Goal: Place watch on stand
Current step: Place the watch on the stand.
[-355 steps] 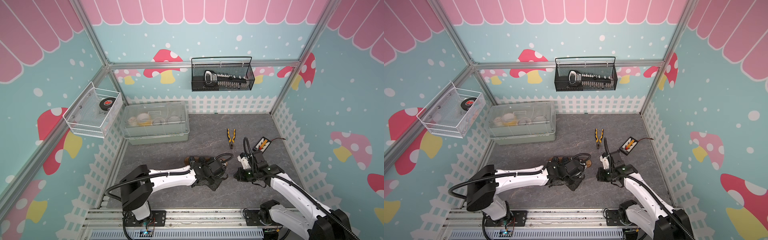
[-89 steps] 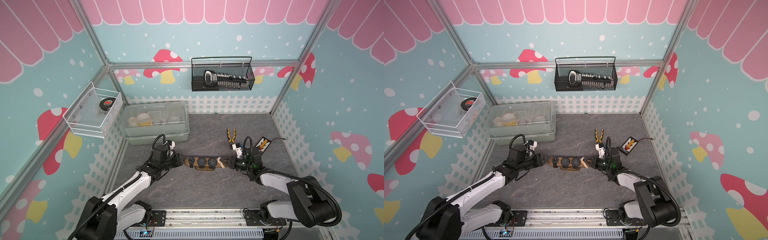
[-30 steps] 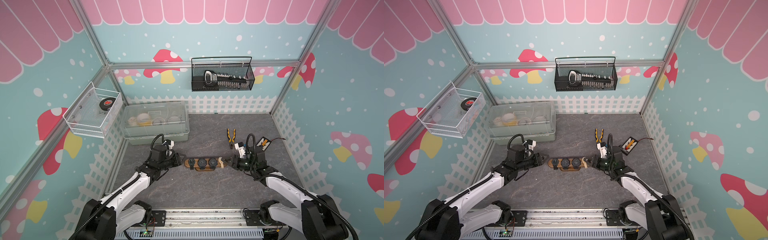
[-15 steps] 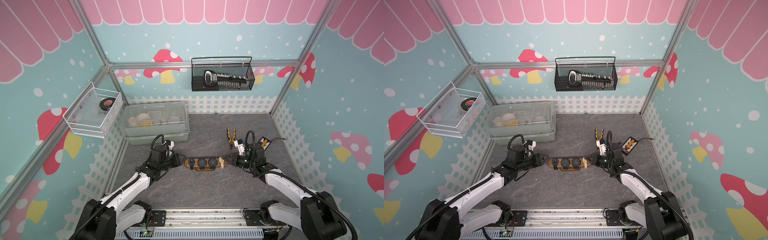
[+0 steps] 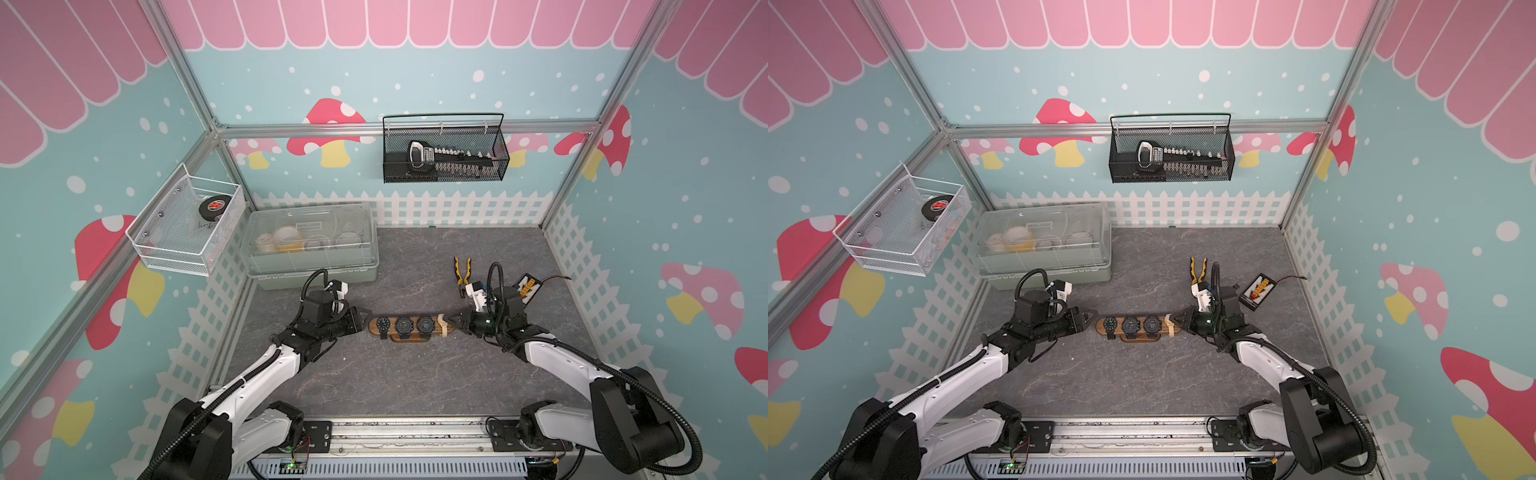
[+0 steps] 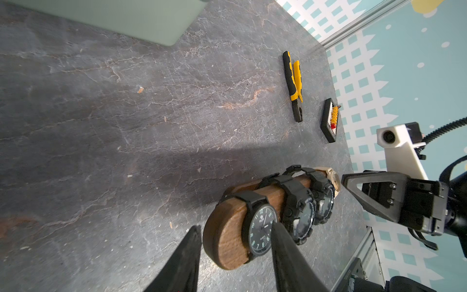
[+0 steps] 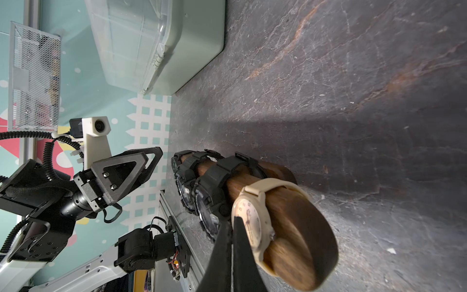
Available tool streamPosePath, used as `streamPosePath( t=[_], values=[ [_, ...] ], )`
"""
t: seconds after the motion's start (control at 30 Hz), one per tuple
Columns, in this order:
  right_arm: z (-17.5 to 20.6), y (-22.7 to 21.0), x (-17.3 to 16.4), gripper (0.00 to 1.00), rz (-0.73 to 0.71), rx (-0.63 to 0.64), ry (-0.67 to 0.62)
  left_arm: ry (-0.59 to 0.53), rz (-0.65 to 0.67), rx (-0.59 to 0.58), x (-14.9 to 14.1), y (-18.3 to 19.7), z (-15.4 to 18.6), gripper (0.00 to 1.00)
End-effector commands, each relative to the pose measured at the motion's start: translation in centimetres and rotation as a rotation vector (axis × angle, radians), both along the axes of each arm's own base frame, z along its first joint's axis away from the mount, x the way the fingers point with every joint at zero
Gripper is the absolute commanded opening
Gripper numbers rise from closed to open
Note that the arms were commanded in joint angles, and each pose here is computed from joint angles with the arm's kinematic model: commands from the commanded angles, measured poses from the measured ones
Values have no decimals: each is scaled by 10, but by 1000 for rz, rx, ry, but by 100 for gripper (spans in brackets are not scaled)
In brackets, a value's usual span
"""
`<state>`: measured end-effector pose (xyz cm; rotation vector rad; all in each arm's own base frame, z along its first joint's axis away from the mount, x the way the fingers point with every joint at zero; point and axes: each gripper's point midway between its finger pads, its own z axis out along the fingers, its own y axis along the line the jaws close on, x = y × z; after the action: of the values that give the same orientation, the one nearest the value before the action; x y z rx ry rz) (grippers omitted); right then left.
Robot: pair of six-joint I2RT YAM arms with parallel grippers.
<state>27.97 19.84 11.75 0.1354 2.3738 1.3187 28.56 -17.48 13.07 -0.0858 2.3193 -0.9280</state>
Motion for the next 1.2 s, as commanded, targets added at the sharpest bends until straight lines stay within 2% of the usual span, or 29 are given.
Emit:
streamPosePath(
  t=[0.0,0.2,0.37,0.77,0.87,1.03,1.1,1.17],
  values=[
    [-17,-2,-5,0,6,-34,35,6,11,-20,1,1,1,46],
    [-31,-4,-11,0,9,-51,80,5,11,-22,2,0,2,46],
    [-27,-3,-11,0,14,-45,73,2,10,-24,3,-1,4,46],
    [19,-5,-2,0,38,-104,-37,-31,21,1,6,4,18,46],
    [37,-7,2,0,46,-135,-95,-54,22,30,9,8,30,46],
    [79,-18,16,0,44,-264,-233,-135,51,88,17,19,64,53],
    [96,-22,21,7,42,-298,-283,-165,60,88,20,20,77,55],
    [113,-22,24,24,44,-313,-331,-188,79,82,22,21,88,60]
  ],
)
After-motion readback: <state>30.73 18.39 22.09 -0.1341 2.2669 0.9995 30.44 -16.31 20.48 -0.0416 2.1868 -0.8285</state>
